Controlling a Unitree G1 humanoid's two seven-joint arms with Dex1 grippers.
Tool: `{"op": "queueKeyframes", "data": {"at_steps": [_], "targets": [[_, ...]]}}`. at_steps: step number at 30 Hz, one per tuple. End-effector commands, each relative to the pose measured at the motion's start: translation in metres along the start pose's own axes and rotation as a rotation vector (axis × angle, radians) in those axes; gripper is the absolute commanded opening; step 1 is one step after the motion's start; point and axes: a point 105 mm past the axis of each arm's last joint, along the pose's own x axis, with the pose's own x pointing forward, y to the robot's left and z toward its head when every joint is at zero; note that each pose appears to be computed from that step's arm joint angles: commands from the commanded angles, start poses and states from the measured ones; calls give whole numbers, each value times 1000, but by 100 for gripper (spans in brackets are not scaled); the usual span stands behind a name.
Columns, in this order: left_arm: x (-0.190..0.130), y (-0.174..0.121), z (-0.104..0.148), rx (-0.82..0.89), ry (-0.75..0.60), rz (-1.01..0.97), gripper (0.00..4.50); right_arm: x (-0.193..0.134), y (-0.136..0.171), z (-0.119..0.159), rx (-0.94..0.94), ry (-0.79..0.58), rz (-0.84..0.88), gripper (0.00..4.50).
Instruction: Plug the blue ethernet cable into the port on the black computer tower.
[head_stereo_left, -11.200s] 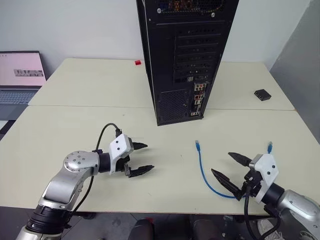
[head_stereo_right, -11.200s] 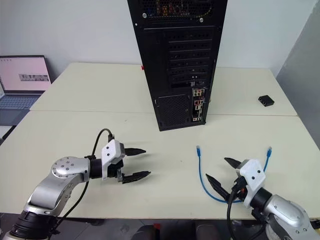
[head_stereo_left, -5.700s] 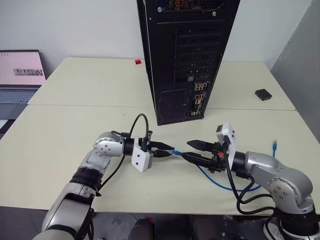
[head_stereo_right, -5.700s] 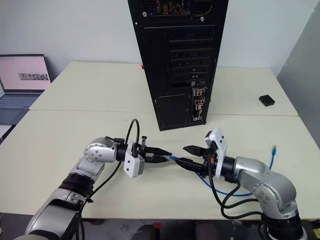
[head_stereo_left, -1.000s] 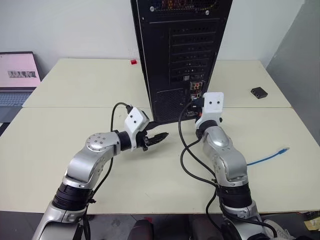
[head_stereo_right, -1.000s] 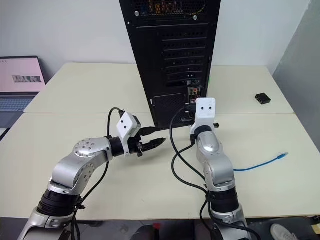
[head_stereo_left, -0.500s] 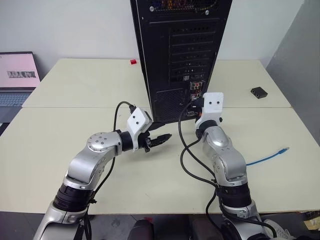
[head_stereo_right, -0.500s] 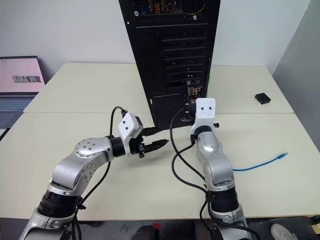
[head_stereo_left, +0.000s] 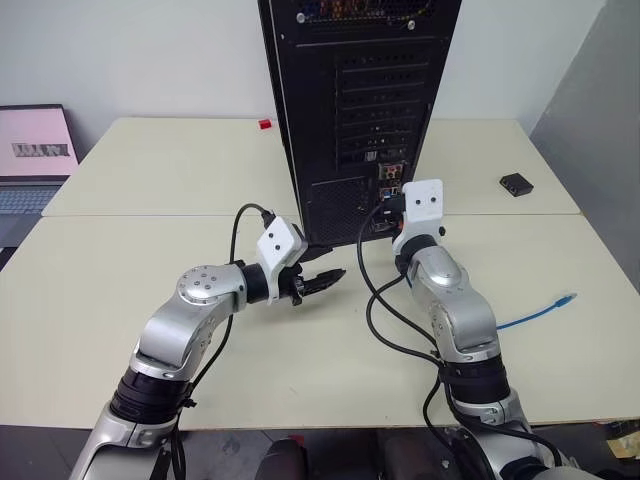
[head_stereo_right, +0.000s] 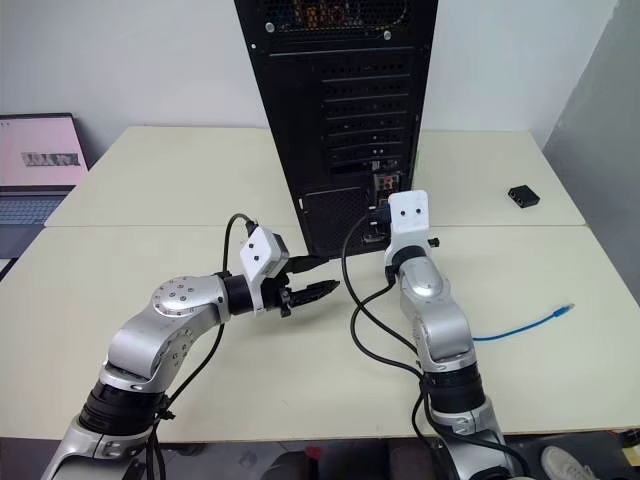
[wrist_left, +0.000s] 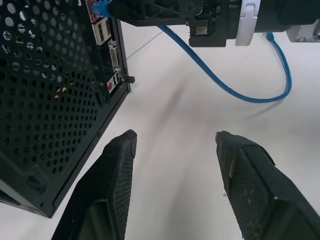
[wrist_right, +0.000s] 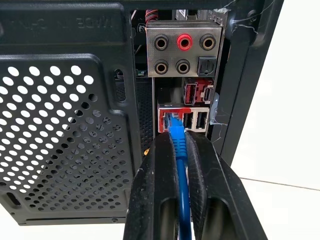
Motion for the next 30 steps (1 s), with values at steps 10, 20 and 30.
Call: {"op": "queueKeyframes", "data": {"at_steps": [10,20,30], "targets": [[1,-3,15,52,-47,-3,267,12,13,15,28,-35,58,0],[1,-2,13,52,-41,-1,271,1,2,8,-3,-10,67,133],[-7,12,1,79,27,32,271,-30,-8,21,-5,-21,132,351]]}}
